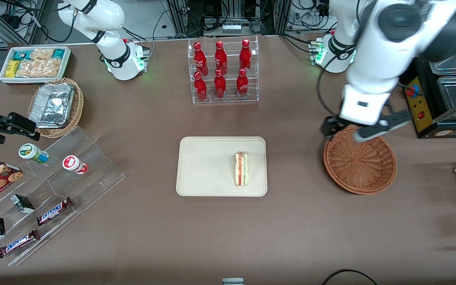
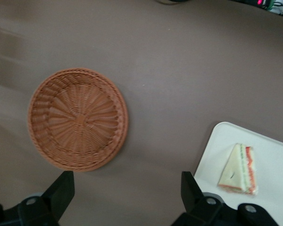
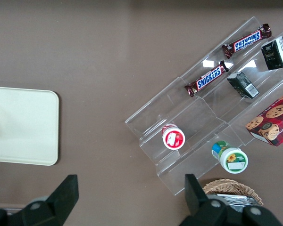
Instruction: Place sandwich from basket to tray
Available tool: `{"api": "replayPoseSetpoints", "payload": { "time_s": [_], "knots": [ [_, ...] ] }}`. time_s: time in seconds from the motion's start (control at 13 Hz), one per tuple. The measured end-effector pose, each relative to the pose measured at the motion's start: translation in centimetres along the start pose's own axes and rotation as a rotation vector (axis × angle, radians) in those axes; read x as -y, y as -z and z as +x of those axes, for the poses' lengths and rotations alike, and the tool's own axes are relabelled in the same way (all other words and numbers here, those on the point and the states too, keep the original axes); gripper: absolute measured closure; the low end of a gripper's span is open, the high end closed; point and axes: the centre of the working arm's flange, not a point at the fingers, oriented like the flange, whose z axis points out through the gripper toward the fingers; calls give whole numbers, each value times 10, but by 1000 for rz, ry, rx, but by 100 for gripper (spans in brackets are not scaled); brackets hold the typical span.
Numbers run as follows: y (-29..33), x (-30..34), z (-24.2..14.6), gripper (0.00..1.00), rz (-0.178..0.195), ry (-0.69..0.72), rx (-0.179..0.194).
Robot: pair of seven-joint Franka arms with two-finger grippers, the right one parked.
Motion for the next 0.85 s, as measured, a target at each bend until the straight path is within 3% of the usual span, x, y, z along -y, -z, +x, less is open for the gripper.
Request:
{"api": "replayPoseSetpoints", "payload": {
  "time_s": [0.38, 0.54, 0.85],
  "knots": [
    [24, 119, 30, 0, -44, -123, 123],
    [25, 141, 34, 0, -47, -168, 140],
    [24, 122, 25, 0, -41, -222, 141]
  ]
}}
